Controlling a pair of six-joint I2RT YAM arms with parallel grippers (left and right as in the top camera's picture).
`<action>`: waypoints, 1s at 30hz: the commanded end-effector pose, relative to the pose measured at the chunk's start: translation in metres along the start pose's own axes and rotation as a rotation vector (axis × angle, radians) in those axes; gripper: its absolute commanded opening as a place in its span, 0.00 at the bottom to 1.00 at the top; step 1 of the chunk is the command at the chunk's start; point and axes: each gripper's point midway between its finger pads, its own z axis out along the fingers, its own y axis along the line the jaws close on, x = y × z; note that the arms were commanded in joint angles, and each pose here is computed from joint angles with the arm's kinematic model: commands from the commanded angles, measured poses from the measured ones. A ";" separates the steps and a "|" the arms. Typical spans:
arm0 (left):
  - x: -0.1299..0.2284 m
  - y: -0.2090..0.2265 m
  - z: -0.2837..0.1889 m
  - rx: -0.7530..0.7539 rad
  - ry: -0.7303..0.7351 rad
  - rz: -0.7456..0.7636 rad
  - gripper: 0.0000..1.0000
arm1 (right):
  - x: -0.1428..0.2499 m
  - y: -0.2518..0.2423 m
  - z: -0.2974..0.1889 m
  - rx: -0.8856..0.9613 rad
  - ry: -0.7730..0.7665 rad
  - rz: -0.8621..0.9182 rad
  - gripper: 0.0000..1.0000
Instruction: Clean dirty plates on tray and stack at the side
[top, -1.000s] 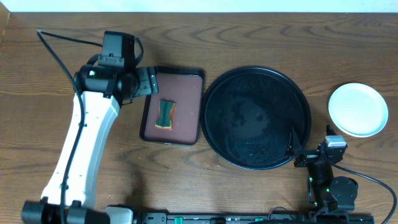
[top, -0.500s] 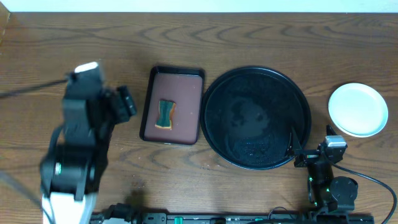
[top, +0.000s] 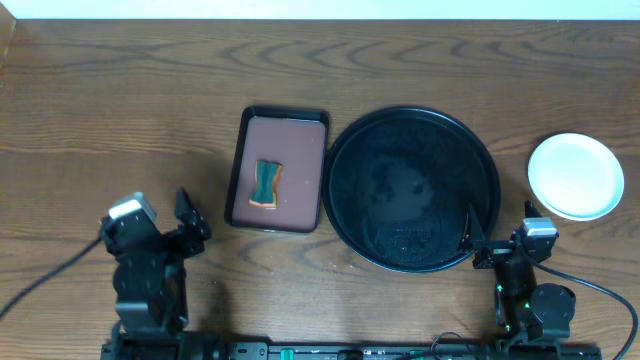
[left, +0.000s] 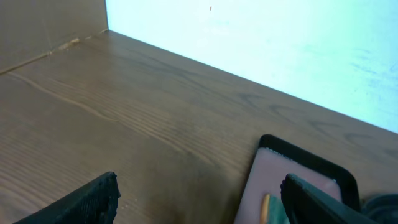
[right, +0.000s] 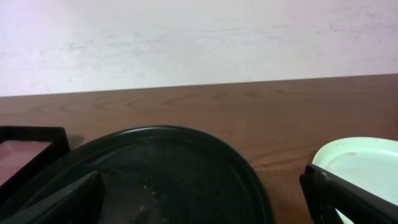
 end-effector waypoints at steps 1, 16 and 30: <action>0.014 0.004 0.000 0.013 -0.034 -0.001 0.84 | 0.001 0.000 0.000 0.002 -0.002 -0.014 0.99; 0.056 0.010 0.015 0.057 -0.123 -0.026 0.84 | 0.001 0.000 0.000 0.002 -0.002 -0.013 0.99; 0.076 0.011 0.029 0.068 -0.134 -0.029 0.84 | 0.001 0.000 0.000 0.002 0.000 -0.013 0.99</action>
